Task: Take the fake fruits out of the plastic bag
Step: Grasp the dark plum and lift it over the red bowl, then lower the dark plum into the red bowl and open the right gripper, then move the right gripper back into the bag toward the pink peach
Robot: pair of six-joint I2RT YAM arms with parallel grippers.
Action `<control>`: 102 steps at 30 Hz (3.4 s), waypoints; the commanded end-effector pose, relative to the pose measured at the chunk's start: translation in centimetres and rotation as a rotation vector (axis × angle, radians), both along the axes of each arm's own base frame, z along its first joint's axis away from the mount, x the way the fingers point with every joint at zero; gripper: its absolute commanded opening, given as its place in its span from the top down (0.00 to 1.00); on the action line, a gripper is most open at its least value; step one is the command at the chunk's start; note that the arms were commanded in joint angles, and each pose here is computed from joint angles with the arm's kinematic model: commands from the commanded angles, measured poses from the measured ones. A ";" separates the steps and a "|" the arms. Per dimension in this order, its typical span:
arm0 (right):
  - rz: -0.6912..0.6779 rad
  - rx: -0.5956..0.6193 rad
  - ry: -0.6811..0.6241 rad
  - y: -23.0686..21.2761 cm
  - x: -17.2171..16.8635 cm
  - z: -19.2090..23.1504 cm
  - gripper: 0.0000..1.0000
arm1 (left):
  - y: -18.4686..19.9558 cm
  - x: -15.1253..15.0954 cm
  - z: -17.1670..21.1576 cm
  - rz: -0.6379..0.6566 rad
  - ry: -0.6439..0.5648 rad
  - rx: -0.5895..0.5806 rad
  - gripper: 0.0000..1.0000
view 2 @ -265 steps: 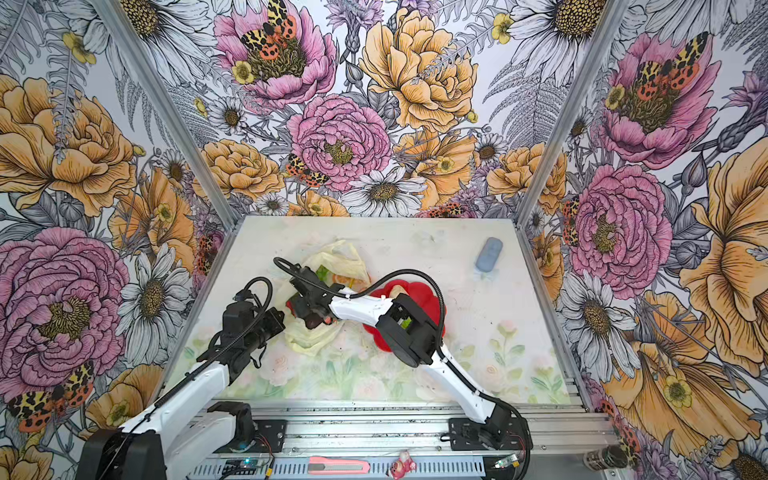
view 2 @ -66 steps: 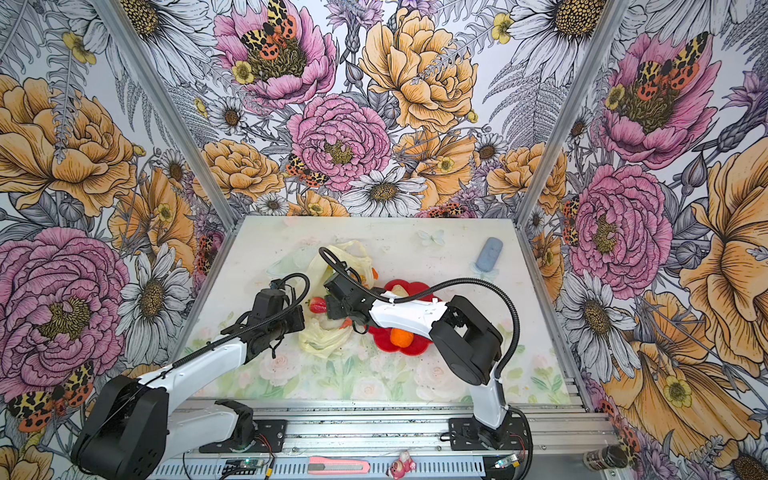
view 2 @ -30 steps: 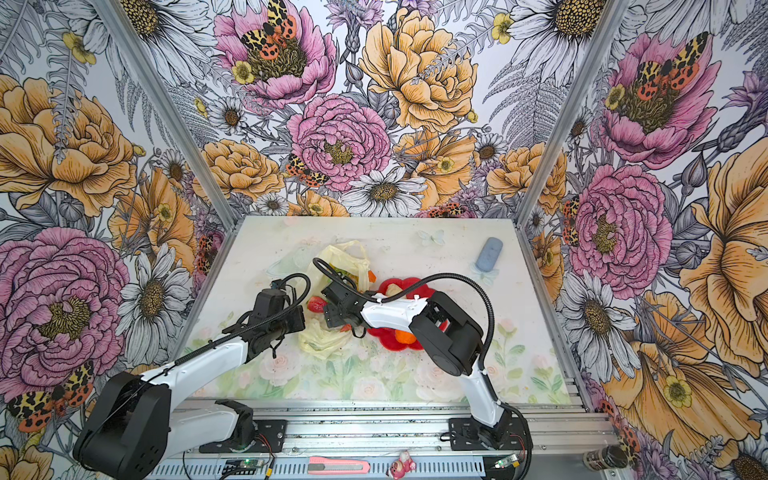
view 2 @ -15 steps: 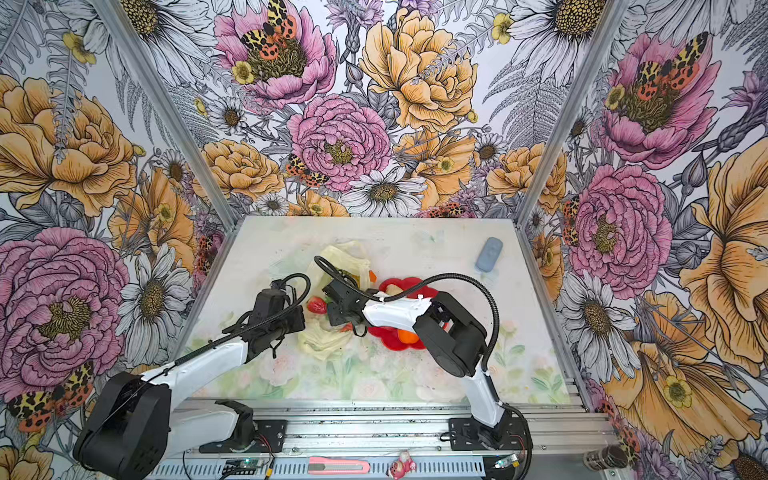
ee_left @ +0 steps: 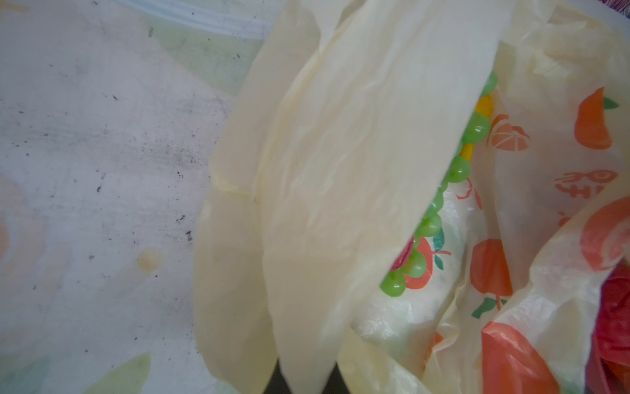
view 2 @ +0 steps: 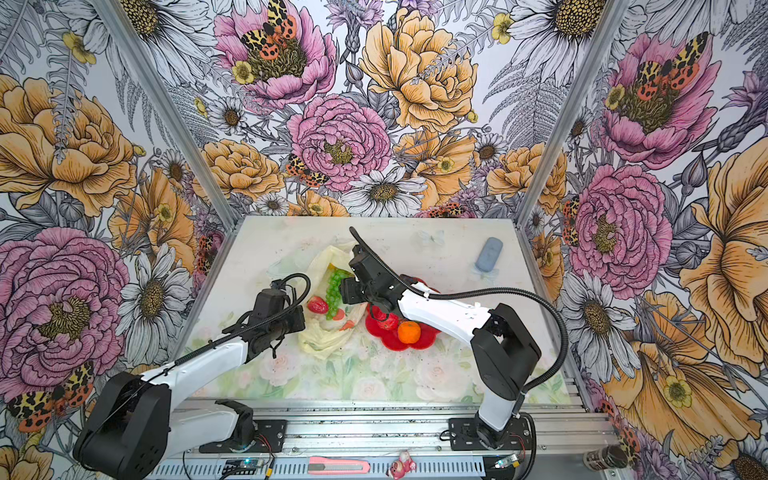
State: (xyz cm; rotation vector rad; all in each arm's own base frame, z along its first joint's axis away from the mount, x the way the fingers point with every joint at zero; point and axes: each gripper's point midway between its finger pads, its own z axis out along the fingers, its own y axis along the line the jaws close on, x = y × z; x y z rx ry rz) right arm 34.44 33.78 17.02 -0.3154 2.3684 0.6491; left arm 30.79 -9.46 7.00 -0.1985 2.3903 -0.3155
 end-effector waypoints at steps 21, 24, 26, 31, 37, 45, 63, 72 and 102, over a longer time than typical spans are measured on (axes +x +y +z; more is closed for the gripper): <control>-0.360 0.182 0.171 -15.9 3.4 -4.4 0.35 | -0.3 0.8 1.2 -0.012 -0.050 0.013 1.00; -0.386 0.191 0.186 -16.6 3.7 -5.4 0.35 | -0.3 0.8 1.2 -0.012 -0.049 0.014 1.00; -0.410 0.202 0.193 -17.2 3.9 -6.0 0.35 | -0.3 0.8 1.2 -0.011 -0.049 0.013 1.00; -0.433 0.229 0.208 -17.7 4.3 -7.1 0.35 | -0.3 0.8 1.2 -0.013 -0.049 0.014 1.00; -0.433 0.256 0.228 -17.3 4.8 -8.1 0.35 | -0.3 0.8 1.1 -0.011 -0.047 0.015 1.00; -0.435 0.256 0.244 -17.1 5.0 -9.2 0.35 | -0.3 0.8 1.1 -0.011 -0.047 0.016 1.00; -0.431 0.246 0.273 -16.9 5.1 -10.8 0.28 | -0.3 0.8 1.3 -0.011 -0.052 0.015 1.00; -0.427 0.251 0.268 -16.9 4.9 -10.5 0.20 | -0.3 0.8 1.2 -0.011 -0.051 0.016 1.00; -0.487 0.252 0.134 -19.4 3.1 -4.5 0.24 | -0.1 0.7 1.6 -0.002 -0.065 0.016 1.00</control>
